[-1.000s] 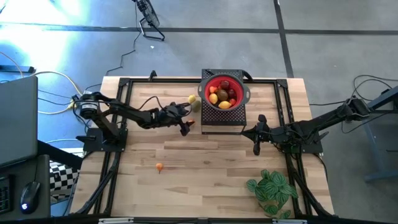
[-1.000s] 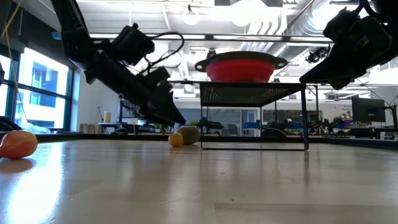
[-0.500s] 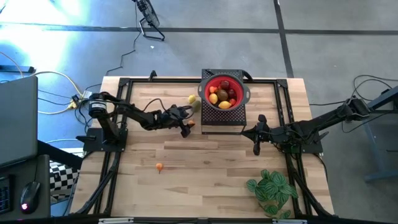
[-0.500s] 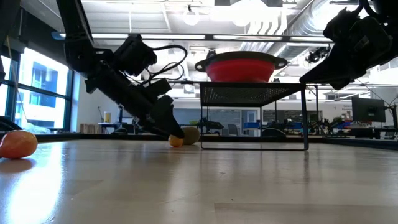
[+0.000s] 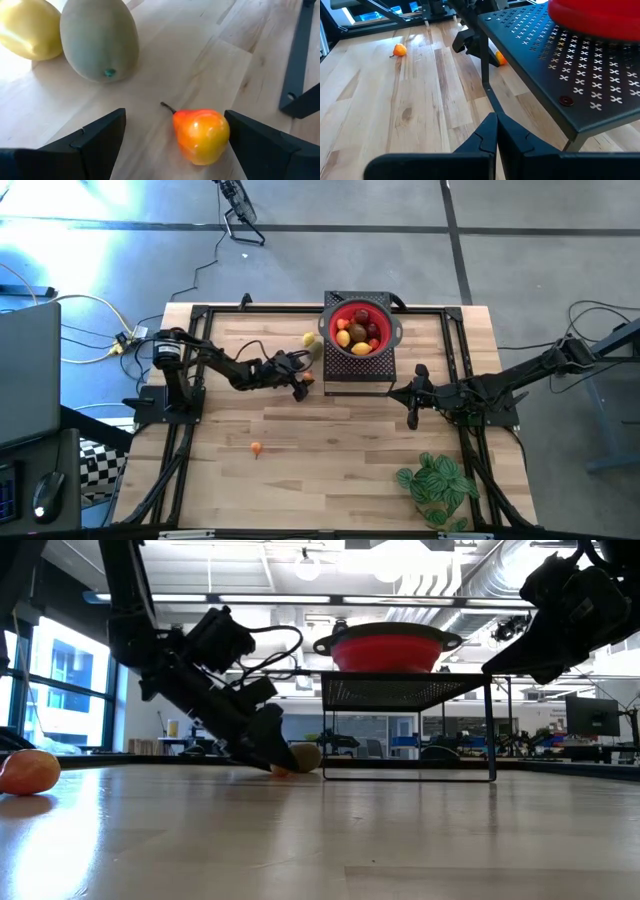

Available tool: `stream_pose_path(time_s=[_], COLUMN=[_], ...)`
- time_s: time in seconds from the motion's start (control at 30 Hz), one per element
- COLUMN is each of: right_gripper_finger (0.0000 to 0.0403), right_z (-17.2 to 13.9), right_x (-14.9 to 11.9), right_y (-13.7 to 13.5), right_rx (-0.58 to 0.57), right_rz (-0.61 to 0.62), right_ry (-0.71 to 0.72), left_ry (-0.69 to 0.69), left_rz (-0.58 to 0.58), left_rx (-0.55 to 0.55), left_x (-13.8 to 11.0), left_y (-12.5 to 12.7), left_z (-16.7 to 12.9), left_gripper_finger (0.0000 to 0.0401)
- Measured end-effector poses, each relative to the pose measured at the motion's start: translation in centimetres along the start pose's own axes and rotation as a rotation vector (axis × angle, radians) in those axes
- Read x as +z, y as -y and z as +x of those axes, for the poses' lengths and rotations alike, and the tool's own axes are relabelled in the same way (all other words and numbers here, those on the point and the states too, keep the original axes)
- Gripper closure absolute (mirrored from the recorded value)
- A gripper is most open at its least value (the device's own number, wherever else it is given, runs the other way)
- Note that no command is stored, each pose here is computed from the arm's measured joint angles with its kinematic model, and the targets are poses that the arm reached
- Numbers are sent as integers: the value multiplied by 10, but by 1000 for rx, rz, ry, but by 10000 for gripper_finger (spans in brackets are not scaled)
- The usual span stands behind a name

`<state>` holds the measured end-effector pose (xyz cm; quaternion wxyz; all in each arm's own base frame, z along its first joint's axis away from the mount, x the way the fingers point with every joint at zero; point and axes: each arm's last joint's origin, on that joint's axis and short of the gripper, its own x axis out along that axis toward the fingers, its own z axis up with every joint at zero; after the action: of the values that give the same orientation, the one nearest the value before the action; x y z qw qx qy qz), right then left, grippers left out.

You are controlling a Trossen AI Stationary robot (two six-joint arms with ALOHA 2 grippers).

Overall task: Pick & Place Fruit
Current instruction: Put the orange pear into the red strainer bowl on the shelf

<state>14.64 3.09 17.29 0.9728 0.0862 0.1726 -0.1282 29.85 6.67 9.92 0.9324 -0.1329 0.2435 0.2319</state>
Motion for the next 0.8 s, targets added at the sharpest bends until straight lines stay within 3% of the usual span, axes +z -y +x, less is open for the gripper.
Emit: stream_pose_path(time_s=[0.5, 0.8], right_gripper_finger=[401, 401], right_z=[0, 0], right_x=[0, 0], right_y=[0, 0], right_rx=[0, 0], right_rz=[0, 0], right_ry=[0, 0], left_ry=[-9, -12], left_rz=[-6, -8], left_rx=[-1, 2], left_x=[0, 0], left_y=[0, 0], left_z=[1, 1], left_gripper_finger=[74, 124])
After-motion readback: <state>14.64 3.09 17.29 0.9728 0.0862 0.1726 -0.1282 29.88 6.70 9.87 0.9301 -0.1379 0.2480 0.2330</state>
